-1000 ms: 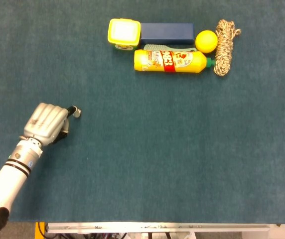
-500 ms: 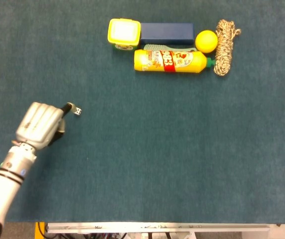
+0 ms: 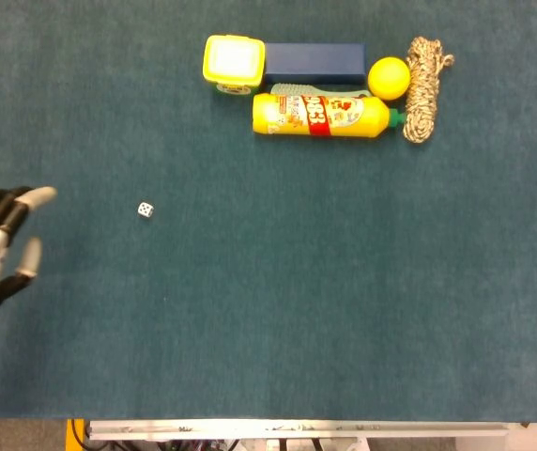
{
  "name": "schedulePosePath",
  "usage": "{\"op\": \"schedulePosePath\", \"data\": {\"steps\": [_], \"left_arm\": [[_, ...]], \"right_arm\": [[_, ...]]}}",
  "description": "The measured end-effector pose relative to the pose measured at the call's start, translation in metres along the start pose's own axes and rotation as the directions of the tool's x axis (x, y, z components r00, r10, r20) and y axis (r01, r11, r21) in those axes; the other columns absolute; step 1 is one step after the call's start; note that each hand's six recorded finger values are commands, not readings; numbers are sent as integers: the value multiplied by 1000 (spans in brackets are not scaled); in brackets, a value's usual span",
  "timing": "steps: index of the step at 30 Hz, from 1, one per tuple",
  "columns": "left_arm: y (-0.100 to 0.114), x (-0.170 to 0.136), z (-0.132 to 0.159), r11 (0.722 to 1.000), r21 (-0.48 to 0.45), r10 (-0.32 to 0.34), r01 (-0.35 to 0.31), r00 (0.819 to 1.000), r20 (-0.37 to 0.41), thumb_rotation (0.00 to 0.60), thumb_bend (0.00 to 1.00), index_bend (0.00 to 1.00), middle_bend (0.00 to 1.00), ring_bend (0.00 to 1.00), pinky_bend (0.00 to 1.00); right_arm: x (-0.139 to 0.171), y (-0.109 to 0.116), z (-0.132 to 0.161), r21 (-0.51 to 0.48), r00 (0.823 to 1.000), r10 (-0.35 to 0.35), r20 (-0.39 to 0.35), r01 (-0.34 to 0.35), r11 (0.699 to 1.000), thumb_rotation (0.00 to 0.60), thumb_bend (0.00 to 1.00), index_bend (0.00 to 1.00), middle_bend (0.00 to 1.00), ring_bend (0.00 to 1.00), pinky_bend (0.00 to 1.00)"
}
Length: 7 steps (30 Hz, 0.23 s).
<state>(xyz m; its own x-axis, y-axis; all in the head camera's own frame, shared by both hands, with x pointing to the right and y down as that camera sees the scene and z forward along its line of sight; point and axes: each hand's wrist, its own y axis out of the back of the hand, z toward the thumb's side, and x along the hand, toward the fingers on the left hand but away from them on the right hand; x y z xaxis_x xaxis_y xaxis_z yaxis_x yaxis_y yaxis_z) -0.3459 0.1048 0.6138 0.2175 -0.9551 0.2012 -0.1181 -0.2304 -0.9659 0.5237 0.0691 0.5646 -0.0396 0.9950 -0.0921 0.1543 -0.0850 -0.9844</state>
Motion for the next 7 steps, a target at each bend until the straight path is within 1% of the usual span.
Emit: {"op": "schedulePosePath", "data": {"steps": [4, 7], "left_arm": [[4, -3, -13, 1000, -4, 2, -2, 999, -49, 600, 451, 218, 253, 246, 357], [7, -2, -16, 1000, -1, 15, -15, 998, -59, 600, 451, 218, 253, 246, 358]], "right_arm": [[-2, -1, -2, 1, 1000, 3, 8, -3, 1000, 600, 518, 357, 401, 249, 512], [-4, 0, -4, 2, 1000, 4, 14, -4, 1000, 600, 517, 357, 401, 249, 512]]}}
